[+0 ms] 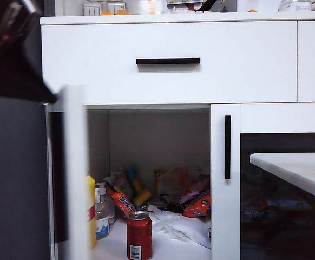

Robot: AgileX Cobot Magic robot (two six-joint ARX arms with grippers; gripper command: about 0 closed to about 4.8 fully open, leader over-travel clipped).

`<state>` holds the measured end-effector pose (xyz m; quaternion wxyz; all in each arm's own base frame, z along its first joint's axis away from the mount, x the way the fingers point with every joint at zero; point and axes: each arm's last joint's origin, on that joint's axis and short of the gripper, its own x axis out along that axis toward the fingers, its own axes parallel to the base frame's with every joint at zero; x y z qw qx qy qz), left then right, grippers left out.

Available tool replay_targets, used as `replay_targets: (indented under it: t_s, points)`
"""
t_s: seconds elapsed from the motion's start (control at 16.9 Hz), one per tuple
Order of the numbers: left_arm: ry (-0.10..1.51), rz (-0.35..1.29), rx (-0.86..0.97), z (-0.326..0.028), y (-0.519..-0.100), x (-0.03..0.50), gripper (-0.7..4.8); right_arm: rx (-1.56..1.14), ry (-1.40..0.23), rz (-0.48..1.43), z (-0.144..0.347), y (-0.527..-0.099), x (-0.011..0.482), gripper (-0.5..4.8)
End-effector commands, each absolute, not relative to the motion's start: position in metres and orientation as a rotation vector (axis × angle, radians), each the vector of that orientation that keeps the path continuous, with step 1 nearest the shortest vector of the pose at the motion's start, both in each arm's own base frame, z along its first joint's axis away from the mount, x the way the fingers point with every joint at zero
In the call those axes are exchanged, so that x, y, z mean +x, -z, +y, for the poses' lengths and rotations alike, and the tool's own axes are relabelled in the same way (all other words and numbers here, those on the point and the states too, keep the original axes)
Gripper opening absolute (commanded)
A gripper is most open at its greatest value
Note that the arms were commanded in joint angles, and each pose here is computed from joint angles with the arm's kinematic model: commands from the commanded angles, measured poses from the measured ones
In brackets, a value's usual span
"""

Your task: Open the left door of the white cabinet, pick up a can of beverage from the table on the right, place it inside the cabinet, and finally close the cabinet door.

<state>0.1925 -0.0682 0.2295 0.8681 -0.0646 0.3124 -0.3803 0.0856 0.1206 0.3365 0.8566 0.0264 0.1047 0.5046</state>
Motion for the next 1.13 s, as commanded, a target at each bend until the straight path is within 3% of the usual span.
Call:
replay_targets:
  t_s: [0.06, 1.13]
  points:
    - [0.795, 0.526, -0.109, -0.074, -0.238, 0.201, -0.06, 0.04, -1.053, 0.245, 0.119, -0.335, 0.085, 4.53]
    - [0.818, 0.376, -0.126, -0.096, -0.212, 0.261, -0.06, 0.009, -0.885, 0.193, 0.117, -0.337, 0.089, 4.53]
